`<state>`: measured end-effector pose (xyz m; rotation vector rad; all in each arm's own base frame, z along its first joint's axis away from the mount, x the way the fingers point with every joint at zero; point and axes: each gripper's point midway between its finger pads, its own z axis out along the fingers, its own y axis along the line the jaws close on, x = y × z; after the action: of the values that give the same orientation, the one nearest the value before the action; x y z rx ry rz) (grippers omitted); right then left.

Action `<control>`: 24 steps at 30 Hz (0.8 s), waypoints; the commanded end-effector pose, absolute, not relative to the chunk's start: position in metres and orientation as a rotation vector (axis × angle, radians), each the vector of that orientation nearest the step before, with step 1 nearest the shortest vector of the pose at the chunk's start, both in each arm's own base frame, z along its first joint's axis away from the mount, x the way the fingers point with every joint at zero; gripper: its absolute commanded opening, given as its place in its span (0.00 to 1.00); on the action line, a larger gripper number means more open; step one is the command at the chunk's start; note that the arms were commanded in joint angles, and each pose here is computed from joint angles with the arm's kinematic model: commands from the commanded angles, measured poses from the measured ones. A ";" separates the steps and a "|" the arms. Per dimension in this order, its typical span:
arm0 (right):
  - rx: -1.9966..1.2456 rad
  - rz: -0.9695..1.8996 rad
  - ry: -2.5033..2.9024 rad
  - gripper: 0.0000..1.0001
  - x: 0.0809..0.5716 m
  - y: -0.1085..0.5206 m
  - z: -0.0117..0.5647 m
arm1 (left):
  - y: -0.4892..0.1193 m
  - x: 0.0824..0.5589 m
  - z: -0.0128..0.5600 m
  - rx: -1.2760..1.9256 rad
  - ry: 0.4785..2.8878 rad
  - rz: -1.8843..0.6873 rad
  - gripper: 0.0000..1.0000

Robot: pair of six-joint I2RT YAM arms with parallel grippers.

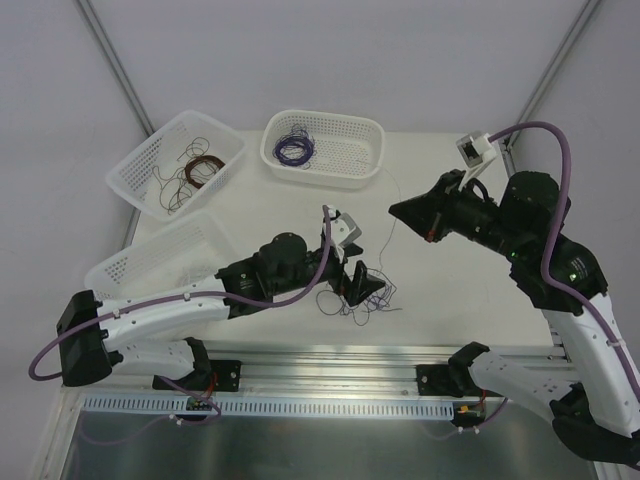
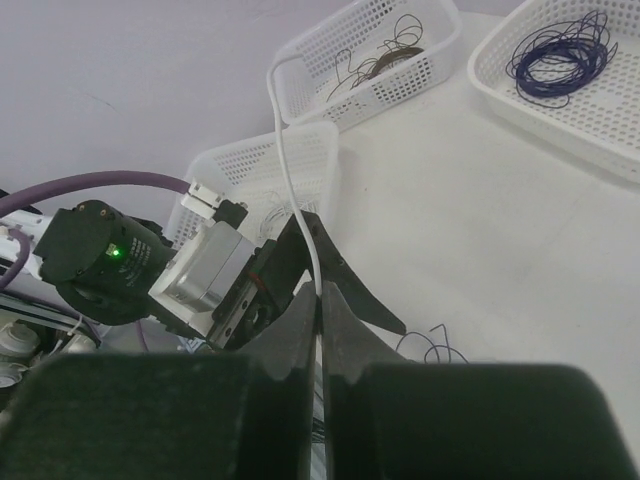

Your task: Untangle the cables

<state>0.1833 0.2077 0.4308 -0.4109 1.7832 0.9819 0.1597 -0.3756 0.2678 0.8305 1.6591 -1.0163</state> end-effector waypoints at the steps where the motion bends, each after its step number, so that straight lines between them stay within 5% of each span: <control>1: -0.368 1.063 1.735 0.03 0.179 0.212 0.446 | -0.392 0.170 0.307 0.792 1.475 -1.014 0.94; 6: -0.344 1.078 1.754 0.03 0.178 0.211 0.438 | -0.412 0.172 0.302 0.809 1.464 -1.024 0.81; 9: -0.329 1.056 1.758 0.04 0.178 0.207 0.436 | -0.418 0.170 0.299 0.813 1.478 -1.043 0.53; 11: -0.320 1.015 1.770 0.04 0.181 0.203 0.431 | -0.417 0.170 0.301 0.796 1.482 -1.055 0.18; 13: -0.315 0.972 1.818 0.04 0.183 0.199 0.416 | -0.415 0.170 0.305 0.781 1.482 -1.055 0.00; 16: -0.301 0.904 1.889 0.11 0.188 0.193 0.387 | -0.406 0.175 0.306 0.729 1.544 -1.031 0.00; 19: -0.305 0.820 1.981 0.41 0.193 0.187 0.348 | -0.400 0.178 0.308 0.682 1.628 -1.013 0.00; 24: -0.319 0.761 2.048 0.50 0.195 0.182 0.295 | -0.392 0.177 0.309 0.618 1.692 -1.039 0.00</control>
<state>0.1919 0.1889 0.3140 -0.3103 2.0432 0.8169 0.1773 -0.4007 0.2834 0.7170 1.6841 -0.9959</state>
